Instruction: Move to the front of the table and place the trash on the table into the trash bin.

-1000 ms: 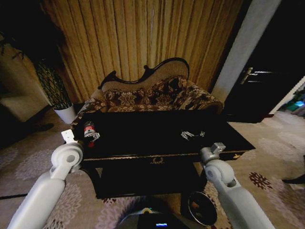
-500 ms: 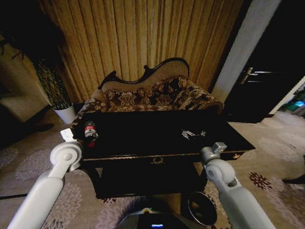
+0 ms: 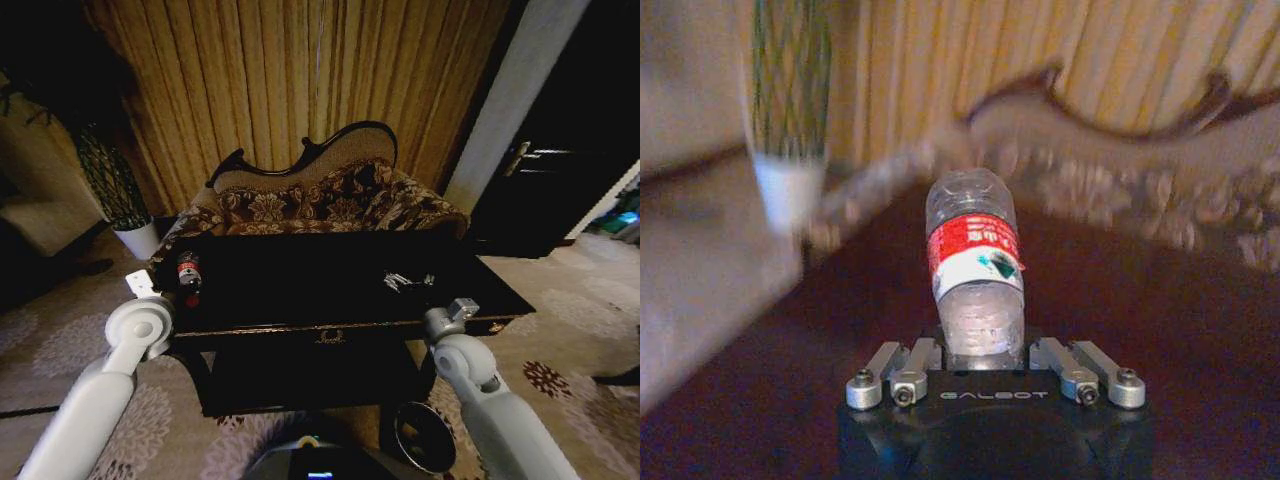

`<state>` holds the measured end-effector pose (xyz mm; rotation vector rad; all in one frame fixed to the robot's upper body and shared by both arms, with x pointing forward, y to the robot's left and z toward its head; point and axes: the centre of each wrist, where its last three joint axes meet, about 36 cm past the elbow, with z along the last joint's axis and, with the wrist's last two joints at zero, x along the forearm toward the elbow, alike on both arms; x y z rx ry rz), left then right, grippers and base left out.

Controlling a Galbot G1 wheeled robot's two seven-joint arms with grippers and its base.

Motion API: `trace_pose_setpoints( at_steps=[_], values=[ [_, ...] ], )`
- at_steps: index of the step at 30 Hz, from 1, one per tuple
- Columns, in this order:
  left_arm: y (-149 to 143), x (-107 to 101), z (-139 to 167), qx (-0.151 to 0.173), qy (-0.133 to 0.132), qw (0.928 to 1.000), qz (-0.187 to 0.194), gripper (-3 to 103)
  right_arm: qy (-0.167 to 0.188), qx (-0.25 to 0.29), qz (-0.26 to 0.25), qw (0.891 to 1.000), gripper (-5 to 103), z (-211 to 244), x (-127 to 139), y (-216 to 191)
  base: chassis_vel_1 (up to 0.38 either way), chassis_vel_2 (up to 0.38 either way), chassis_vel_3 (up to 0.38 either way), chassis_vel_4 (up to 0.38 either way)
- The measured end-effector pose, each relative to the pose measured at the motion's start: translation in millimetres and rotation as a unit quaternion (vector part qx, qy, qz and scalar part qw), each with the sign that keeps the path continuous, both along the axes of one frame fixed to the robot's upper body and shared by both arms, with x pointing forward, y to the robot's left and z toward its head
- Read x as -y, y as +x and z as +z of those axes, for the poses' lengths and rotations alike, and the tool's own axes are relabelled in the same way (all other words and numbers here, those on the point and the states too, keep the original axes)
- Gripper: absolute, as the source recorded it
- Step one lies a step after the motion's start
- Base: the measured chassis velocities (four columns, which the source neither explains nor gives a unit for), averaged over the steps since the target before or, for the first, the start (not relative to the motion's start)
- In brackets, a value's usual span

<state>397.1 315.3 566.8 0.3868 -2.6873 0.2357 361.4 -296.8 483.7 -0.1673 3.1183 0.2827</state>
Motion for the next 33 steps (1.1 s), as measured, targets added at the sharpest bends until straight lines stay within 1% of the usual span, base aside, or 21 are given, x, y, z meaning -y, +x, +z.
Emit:
trace_pose_setpoints(
  at_steps=[1,2,3,4,7,8,10,11,13,14,16,17,18,21,22,23,25,26,29,30,33],
  values=[
    [-1,-2,-1,0.013,0.012,0.9998,-0.006,33,0.001,0.001,0.001,1.0,100,2,-1,-1,0.0,0.0,0.0,0.0],
    [-3,-6,0,0.054,0.046,0.9973,-0.021,33,0.0,0.005,0.007,1.0,100,9,-3,-4,0.0,0.0,0.0,0.0],
    [-3,-9,0,0.074,0.06,0.995,-0.031,33,0.001,0.007,0.009,1.0,100,12,-3,-6,0.0,0.0,0.0,0.0],
    [-3,-9,0,0.074,0.06,0.995,-0.031,33,0.001,0.007,0.009,1.0,100,12,-3,-6,0.0,0.0,0.0,0.0],
    [-4,-14,8,0.148,0.1,0.9803,-0.084,33,0.022,0.015,0.025,0.999,100,35,-10,-11,0.0,0.0,0.0,0.0],
    [-4,-14,8,0.148,0.1,0.9803,-0.084,33,0.022,0.015,0.025,0.999,100,35,-10,-11,0.0,0.0,0.0,0.0],
    [-4,-18,13,0.194,0.128,0.9647,-0.125,33,0.033,0.016,0.052,0.998,100,52,-11,-14,0.0,0.0,0.0,0.0],
    [-4,-18,13,0.194,0.128,0.9647,-0.125,33,0.033,0.016,0.052,0.998,100,52,-11,-14,0.0,0.0,0.0,0.0],
    [-6,-21,27,0.231,0.148,0.9456,-0.175,33,0.037,0.016,0.087,0.995,100,71,-12,-19,0.0,0.0,0.0,0.0],
    [-6,-21,27,0.231,0.148,0.9456,-0.175,33,0.037,0.016,0.087,0.995,100,71,-12,-19,0.0,0.0,0.0,0.0],
    [-6,-21,36,0.252,0.157,0.9326,-0.205,33,0.039,0.014,0.107,0.993,100,81,-12,-19,0.0,0.0,0.0,0.0],
    [-6,-21,36,0.252,0.157,0.9326,-0.205,33,0.039,0.014,0.107,0.993,100,81,-12,-19,0.0,0.0,0.0,0.0],
    [-2,-21,46,0.275,0.167,0.9156,-0.242,33,0.045,0.01,0.134,0.99,100,94,-12,-18,0.0,0.0,0.0,0.0],
    [12,-18,56,0.314,0.176,0.8834,-0.3,33,0.064,-0.003,0.18,0.982,100,110,-16,-16,0.0,0.0,0.0,0.0],
    [12,-18,56,0.314,0.176,0.8834,-0.3,33,0.064,-0.003,0.18,0.982,100,110,-16,-16,0.0,0.0,0.0,0.0],
    [20,-16,57,0.325,0.179,0.8719,-0.319,33,0.077,-0.008,0.199,0.977,100,115,-18,-15,0.0,0.0,0.0,0.0],
    [31,-13,57,0.333,0.181,0.8589,-0.345,33,0.098,-0.009,0.231,0.968,100,122,-18,-12,0.0,0.0,0.0,0.0],
    [31,-13,57,0.333,0.181,0.8589,-0.345,33,0.098,-0.009,0.231,0.968,100,122,-18,-12,0.0,0.0,0.0,0.0],
    [40,-3,53,0.329,0.179,0.8496,-0.371,33,0.119,-0.006,0.255,0.96,100,129,-17,-5,0.0,0.0,0.0,0.0],
    [40,-3,53,0.329,0.179,0.8496,-0.371,33,0.119,-0.006,0.255,0.96,100,129,-17,-5,0.0,0.0,0.0,0.0],
    [41,16,47,0.327,0.172,0.8355,-0.406,33,0.138,0.005,0.28,0.95,100,141,-14,5,0.0,0.0,0.0,0.0]
  ],
)
